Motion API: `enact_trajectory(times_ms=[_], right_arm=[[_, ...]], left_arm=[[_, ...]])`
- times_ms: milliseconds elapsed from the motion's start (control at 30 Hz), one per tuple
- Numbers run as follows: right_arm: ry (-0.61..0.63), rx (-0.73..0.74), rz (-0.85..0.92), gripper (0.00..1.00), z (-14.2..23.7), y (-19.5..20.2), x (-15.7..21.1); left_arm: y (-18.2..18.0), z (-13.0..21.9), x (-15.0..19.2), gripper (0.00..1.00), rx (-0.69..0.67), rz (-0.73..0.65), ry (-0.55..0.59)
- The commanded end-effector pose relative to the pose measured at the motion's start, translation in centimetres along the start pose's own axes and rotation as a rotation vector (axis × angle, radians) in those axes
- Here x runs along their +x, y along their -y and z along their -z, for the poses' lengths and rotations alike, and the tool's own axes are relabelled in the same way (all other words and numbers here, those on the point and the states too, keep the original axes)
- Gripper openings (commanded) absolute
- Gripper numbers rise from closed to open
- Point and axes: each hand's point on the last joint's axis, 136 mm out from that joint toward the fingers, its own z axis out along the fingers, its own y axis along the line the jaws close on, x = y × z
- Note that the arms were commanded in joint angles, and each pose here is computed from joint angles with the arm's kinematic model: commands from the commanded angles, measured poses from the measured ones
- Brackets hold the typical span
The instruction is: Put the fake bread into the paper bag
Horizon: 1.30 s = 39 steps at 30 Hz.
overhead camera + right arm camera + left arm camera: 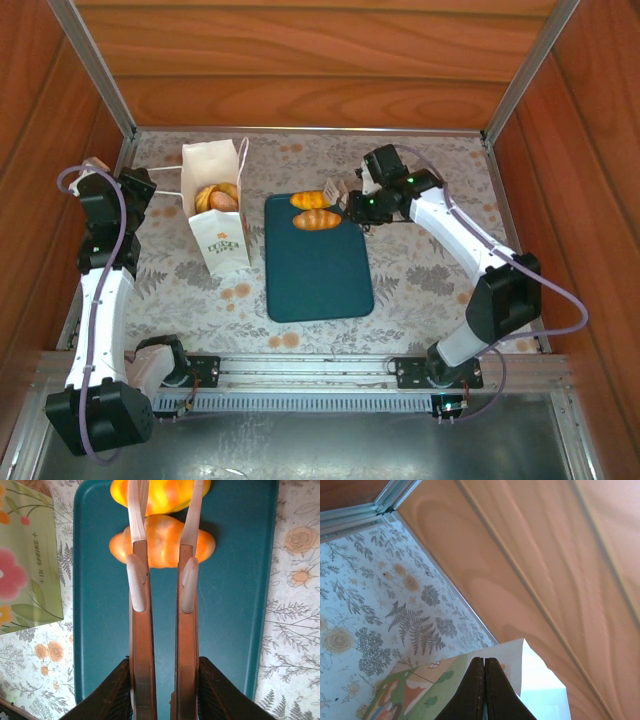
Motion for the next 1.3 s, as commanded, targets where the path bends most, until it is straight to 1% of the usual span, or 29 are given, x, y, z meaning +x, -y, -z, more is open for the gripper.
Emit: enact_trajectory(times_ms=[0,367,567,700,967,1267], right_arm=[[0.017,-0.041,-0.018,0.35,-0.5,-0.3,-0.6],[-0.031,0.005,-0.066,0.32,-2.3,2.2,0.8],[-0.055,0.008,-0.078,0.32,-3.0,2.7,1.7],[-0.083,-0.004,-0.083,0.31,-3.0,2.6,2.6],[-0.102,-0.047,-0.113,0.31,-2.8,2.2,3.8],[-0.115,-0.103,-0.141,0.30,-1.5,1.4,5.4]], left_arm=[[1.2,0.4,-1.0,0.00,0.028,0.003,0.023],[1.0,0.4,-0.9,0.00,0.026,0.003,0.023],[1.0,0.3,-0.9,0.00,0.026,0.004,0.025],[0.9,0.3,-0.8,0.00,0.025,0.006,0.021],[0.9,0.4,-0.9,0.00,0.027,0.006,0.026],[0.8,0.3,-0.8,0.00,0.026,0.007,0.029]])
